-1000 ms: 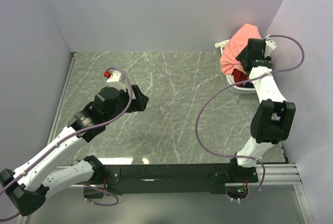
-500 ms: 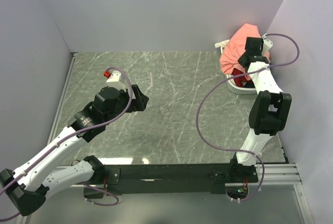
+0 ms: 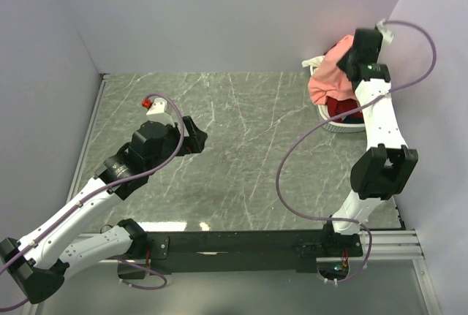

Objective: Fold and stack the t-shirts
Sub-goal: Grab the tshirt from the pile, then move the tshirt to the center of the board

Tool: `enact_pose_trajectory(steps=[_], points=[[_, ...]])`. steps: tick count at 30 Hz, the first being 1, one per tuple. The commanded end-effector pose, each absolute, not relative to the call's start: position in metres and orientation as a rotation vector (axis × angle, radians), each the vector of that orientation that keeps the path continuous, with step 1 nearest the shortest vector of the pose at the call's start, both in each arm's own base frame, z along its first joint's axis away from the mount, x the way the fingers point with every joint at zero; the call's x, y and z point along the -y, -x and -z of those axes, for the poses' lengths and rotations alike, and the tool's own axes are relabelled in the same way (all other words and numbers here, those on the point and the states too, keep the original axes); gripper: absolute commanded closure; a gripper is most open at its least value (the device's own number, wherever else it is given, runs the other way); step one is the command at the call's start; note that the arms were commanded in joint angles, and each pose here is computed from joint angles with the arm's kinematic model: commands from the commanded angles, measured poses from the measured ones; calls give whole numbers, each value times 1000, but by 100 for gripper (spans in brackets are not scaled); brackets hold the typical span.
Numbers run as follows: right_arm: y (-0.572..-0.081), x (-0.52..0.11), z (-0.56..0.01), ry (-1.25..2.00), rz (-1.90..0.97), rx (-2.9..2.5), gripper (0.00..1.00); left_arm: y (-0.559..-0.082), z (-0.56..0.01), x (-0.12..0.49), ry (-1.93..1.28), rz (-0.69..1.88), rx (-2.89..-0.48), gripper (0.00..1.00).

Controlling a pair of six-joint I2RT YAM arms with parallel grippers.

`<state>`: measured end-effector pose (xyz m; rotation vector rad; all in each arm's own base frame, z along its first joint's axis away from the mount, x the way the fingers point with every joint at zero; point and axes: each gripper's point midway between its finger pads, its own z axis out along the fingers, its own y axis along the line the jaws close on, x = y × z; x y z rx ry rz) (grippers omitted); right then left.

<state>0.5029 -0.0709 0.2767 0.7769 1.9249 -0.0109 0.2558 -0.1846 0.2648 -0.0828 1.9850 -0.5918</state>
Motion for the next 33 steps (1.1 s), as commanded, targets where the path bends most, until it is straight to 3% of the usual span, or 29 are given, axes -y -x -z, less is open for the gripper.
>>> enact_pose_trajectory(steps=[1, 7, 14, 19, 23, 24, 26, 30, 31, 33], points=[[-476, 11, -422, -573, -162, -1710, 100, -266, -307, 183, 159, 644, -1863, 1], [-423, -92, -532, -316, -388, -1575, 100, -272, -322, 181, 208, 658, -1812, 2], [-328, -162, -639, -96, -764, -1281, 100, -276, -337, 169, 248, 631, -1765, 2], [-309, -170, -654, -73, -842, -1223, 100, -274, -339, 161, 271, 624, -1745, 2], [-321, -164, -618, -114, -779, -1300, 100, -273, -326, 160, 281, 618, -1767, 2], [-339, -169, -578, -128, -745, -1387, 100, -273, -323, 159, 284, 612, -1771, 2], [-342, -158, -552, -176, -729, -1420, 100, -274, -311, 157, 294, 597, -1794, 2], [-382, -140, -419, -294, -688, -1651, 100, -272, -289, 153, 304, 561, -1837, 3], [-388, -132, -397, -342, -699, -1685, 97, -271, -284, 151, 306, 552, -1847, 4], [-405, -110, -333, -418, -677, -1815, 81, -268, -268, 151, 304, 546, -1877, 6]])
